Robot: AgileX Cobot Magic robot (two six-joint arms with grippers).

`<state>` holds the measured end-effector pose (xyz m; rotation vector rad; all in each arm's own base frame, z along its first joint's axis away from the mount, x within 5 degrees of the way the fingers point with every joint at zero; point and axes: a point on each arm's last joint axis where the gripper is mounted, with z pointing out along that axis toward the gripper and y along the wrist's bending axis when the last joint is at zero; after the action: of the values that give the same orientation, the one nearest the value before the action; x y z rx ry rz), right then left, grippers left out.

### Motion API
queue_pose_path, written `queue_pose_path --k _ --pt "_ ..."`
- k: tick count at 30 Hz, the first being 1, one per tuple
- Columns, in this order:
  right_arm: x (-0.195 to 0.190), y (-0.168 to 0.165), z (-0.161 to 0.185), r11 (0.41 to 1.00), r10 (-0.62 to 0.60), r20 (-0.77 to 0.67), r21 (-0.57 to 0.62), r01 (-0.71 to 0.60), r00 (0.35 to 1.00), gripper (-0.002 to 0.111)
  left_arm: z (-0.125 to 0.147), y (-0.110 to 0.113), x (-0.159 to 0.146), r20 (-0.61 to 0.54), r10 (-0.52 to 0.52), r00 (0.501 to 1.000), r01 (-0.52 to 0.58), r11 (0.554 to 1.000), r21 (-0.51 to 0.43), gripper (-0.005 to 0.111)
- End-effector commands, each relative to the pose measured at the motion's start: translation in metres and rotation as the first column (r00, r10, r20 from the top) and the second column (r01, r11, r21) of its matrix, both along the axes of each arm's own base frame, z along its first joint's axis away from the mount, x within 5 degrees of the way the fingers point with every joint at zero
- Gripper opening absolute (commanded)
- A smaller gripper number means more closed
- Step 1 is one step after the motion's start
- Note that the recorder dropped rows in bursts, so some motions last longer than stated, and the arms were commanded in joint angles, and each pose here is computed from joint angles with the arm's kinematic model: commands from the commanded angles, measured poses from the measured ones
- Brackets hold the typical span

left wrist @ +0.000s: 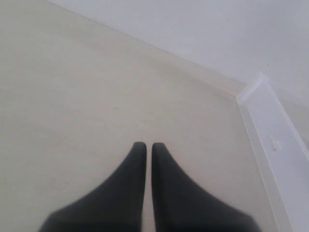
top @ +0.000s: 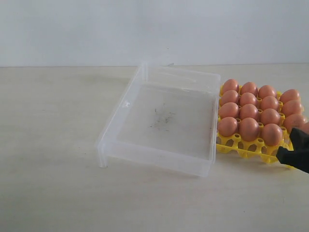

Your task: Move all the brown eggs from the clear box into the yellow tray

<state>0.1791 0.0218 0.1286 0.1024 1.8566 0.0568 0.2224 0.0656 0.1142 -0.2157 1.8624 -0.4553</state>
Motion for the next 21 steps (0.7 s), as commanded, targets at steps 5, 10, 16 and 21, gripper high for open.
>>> queue_pose_path --k 5,10,16,21 --pt "0.038 0.004 -0.011 0.994 -0.083 -0.063 0.065 0.087 0.995 0.000 0.003 -0.002 -0.001 0.016 -0.009 1.000 0.009 1.000 0.007 0.004" --pt "0.039 0.002 -0.019 0.984 -0.126 -0.097 0.111 0.137 0.987 0.000 0.003 -0.002 -0.001 0.016 -0.009 1.000 0.009 1.000 0.007 0.004" --pt "0.036 0.002 -0.026 0.981 -0.128 -0.173 0.125 0.151 0.977 0.000 0.003 -0.002 -0.001 0.016 -0.009 1.000 0.009 1.000 0.007 0.004" --pt "0.036 0.002 -0.025 0.984 -0.121 -0.162 0.112 0.140 0.979 0.000 0.003 -0.002 -0.001 0.016 -0.009 1.000 0.009 1.000 0.007 0.004"
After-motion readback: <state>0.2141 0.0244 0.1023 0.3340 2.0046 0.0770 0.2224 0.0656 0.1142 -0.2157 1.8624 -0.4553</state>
